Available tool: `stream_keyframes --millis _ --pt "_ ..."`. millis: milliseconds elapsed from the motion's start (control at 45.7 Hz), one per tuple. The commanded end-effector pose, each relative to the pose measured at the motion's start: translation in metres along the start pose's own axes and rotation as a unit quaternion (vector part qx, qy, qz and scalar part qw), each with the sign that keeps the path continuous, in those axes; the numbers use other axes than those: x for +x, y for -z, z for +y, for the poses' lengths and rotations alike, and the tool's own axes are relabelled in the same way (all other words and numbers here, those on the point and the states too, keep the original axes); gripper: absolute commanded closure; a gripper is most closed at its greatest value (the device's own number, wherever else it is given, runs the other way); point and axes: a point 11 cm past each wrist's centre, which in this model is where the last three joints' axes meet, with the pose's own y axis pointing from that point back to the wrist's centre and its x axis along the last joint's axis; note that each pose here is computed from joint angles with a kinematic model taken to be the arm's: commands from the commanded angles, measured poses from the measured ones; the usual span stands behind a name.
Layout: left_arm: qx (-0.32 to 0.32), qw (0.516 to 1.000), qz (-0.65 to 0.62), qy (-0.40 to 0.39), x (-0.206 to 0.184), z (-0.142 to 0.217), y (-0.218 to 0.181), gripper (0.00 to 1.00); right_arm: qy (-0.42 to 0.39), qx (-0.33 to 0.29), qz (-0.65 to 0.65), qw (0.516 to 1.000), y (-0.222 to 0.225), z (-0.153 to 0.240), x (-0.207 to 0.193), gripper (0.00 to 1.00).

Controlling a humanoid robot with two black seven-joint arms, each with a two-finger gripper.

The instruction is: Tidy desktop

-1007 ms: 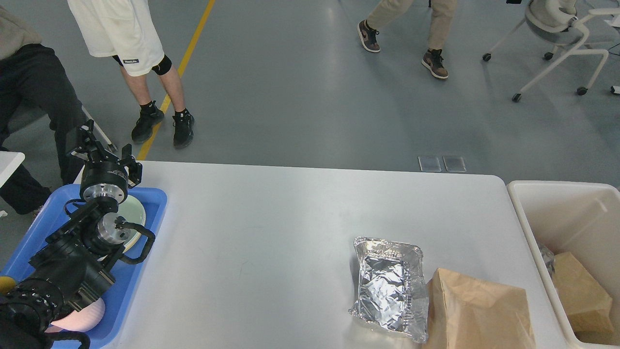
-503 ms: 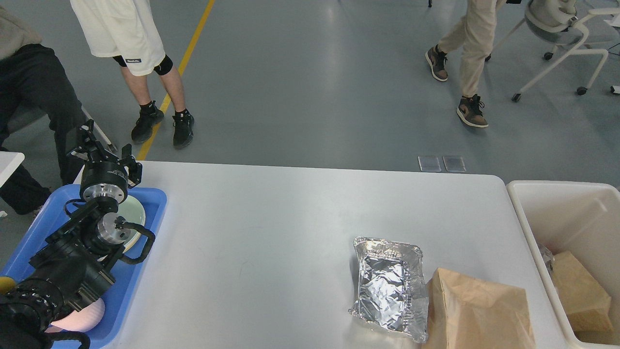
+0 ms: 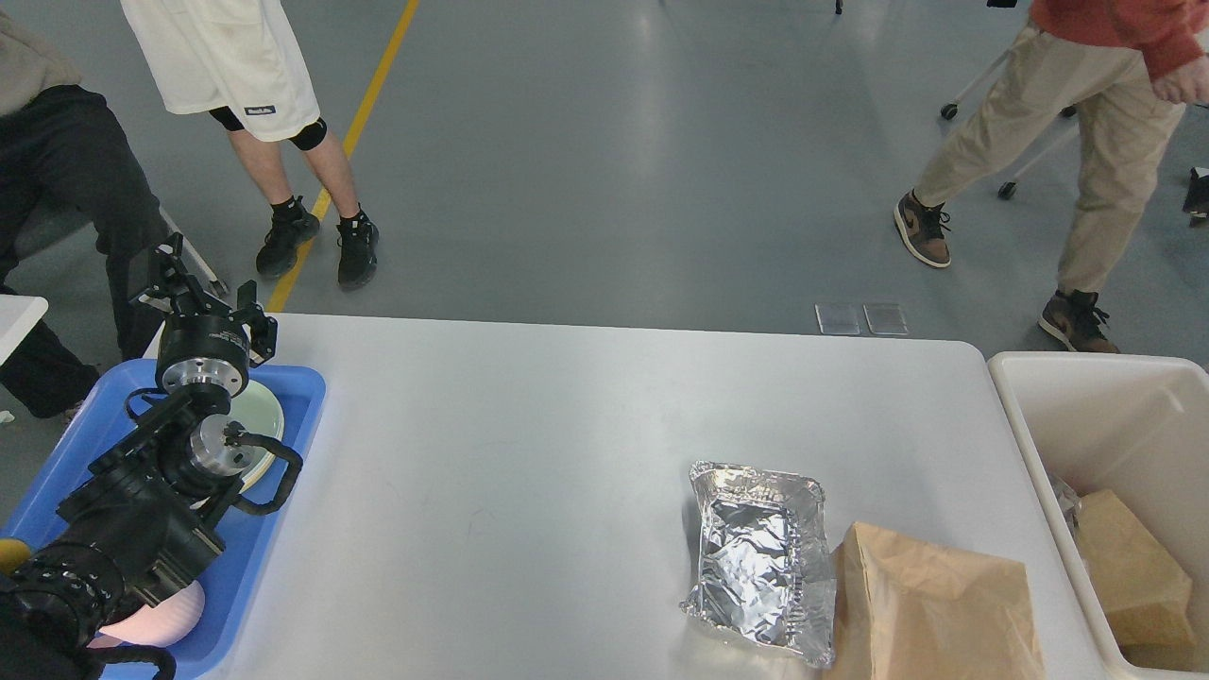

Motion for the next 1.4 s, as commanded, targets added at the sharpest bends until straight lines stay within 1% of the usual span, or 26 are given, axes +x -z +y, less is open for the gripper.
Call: stream_keyframes --millis 0,153,372,591,700,832,963,1160,1379 --pt "0.0 1.0 0.0 0.0 0.0 0.0 0.0 0.04 0.046 0.028 0.023 0.998 0.044 0.017 0.004 0.0" --pt "0.0 1.0 0.0 0.0 0.0 0.0 0.0 0.04 0.101 0.054 0.063 0.991 0.091 0.029 -0.012 0.0" --pt "0.0 1.0 0.0 0.0 0.0 0.0 0.0 0.04 0.124 0.079 0.127 0.981 0.156 0.038 -0.029 0.0" --pt "0.0 1.0 0.0 0.0 0.0 0.0 0.0 0.04 0.147 0.104 0.193 0.964 0.222 0.035 -0.06 0.0" --pt "0.0 1.0 0.0 0.0 0.0 0.0 0.0 0.04 0.167 0.117 0.213 0.955 0.245 0.021 -0.085 0.0" --pt "0.0 1.0 0.0 0.0 0.0 0.0 0.0 0.04 0.206 0.119 0.227 0.944 0.253 -0.009 -0.127 0.0" --pt "0.0 1.0 0.0 0.0 0.0 0.0 0.0 0.04 0.219 0.12 0.236 0.939 0.257 -0.031 -0.154 0.0" --pt "0.0 1.0 0.0 -0.001 0.0 0.0 0.0 0.04 0.233 0.131 0.257 0.929 0.273 -0.049 -0.193 0.0" --pt "0.0 1.0 0.0 0.0 0.0 0.0 0.0 0.04 0.242 0.148 0.255 0.924 0.28 -0.066 -0.229 0.0"
